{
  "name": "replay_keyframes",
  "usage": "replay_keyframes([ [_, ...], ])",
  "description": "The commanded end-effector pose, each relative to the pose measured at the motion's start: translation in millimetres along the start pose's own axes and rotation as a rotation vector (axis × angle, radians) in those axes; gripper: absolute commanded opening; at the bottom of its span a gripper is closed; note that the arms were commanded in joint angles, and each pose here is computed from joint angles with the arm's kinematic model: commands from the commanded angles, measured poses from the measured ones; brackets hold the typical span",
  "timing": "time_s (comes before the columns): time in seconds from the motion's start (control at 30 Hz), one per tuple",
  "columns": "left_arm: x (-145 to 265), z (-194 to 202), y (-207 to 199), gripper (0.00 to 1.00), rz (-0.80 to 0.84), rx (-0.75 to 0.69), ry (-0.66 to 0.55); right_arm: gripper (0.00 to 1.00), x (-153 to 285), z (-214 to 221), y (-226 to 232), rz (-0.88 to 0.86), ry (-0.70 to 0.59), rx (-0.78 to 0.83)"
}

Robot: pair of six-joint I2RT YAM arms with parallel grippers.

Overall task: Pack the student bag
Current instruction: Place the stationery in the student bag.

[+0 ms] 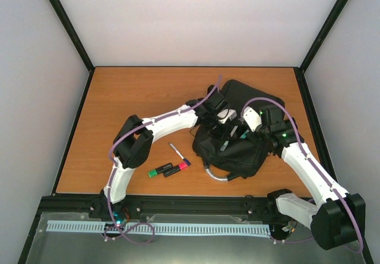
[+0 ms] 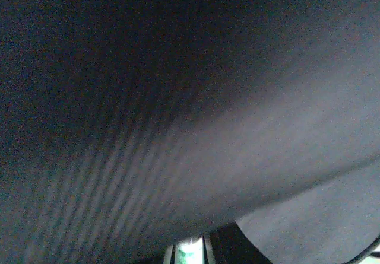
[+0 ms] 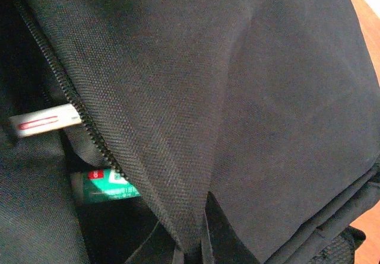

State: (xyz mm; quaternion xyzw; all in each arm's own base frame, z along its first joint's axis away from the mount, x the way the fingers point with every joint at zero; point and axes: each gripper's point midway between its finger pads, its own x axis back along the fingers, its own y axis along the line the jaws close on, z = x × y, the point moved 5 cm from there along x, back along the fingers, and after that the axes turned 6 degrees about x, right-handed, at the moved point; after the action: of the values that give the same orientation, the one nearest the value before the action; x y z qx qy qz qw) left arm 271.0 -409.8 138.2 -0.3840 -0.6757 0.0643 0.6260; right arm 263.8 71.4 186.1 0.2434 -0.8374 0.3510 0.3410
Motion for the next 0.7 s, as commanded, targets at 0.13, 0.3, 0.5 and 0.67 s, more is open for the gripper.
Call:
replay_keyframes([
  [0.13,15,-36,-28,0.03,0.057,-0.029,-0.09,0.03,4,-19,-2,-0.005,-0.116,0.014],
  [0.3,14,-36,-26,0.18,0.039,-0.023,-0.082,0.03,3,-19,-2,-0.011,-0.114,0.014],
  [0.5,28,-23,-22,0.36,0.0,-0.028,-0.081,0.03,0,-17,-1,-0.018,-0.099,0.01],
  [0.67,56,4,-16,0.41,-0.035,-0.011,-0.119,0.03,1,-17,-1,-0.017,-0.098,0.007],
])
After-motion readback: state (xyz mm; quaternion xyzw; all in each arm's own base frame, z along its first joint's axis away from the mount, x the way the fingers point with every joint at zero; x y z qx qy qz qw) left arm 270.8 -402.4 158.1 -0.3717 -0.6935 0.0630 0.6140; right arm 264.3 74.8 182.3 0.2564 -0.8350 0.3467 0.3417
